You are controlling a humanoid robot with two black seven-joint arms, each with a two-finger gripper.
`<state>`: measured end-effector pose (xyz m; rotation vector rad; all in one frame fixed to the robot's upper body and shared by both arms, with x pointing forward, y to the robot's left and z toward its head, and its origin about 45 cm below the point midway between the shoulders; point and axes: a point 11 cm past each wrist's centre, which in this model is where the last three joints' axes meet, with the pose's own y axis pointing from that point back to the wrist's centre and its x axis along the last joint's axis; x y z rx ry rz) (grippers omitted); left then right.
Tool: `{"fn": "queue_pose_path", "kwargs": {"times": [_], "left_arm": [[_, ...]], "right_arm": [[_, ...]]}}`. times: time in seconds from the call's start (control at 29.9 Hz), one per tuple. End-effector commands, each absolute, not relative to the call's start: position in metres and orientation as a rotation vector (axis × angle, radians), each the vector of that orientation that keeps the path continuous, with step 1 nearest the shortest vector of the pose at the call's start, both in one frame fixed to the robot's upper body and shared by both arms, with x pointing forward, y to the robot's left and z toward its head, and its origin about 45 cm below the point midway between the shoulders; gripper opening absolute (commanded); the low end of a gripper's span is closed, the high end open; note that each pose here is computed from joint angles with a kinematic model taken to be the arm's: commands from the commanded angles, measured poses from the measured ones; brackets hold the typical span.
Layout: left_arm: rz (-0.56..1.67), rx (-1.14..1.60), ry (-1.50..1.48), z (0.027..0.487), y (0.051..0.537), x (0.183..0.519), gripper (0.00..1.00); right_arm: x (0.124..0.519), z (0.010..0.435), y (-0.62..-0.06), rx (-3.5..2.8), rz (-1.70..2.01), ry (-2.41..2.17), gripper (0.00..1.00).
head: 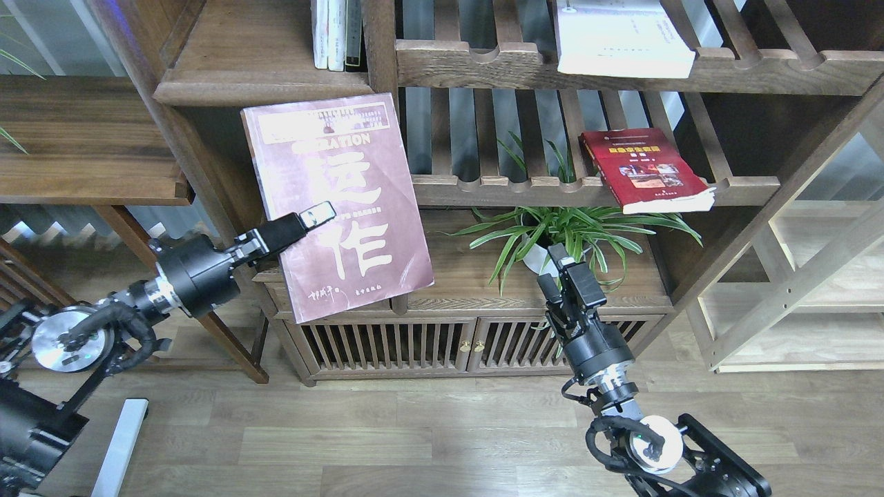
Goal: Organize books on shelf
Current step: 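Lift the dark red book with the left gripper up toward the top shelf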
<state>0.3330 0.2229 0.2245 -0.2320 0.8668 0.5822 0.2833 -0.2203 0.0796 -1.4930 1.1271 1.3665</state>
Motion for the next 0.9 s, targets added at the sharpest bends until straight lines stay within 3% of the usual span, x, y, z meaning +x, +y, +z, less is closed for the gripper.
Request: {"fn": "queue_pose_path", "kwargs": {"times": [0.0,0.43,0.87], "left_arm": [[0.611,-0.253,0.778,0.239,0.23,0.33,0.0],[0.803,-0.518,0.604,0.263,0.242,0.321,0.0],[1.004,-0.496,0.413,0.288,0.3,0.321,0.0]], "right_arm": [[0.283,0.08,-0.217,-1.526,1.368,1.127,0.89],[0.28,0.079,-0.201,-1.578,1.388,1.104,0.89],[0.276,0.077,-0.192,-1.602,1.417,1.088,0.9]]}}
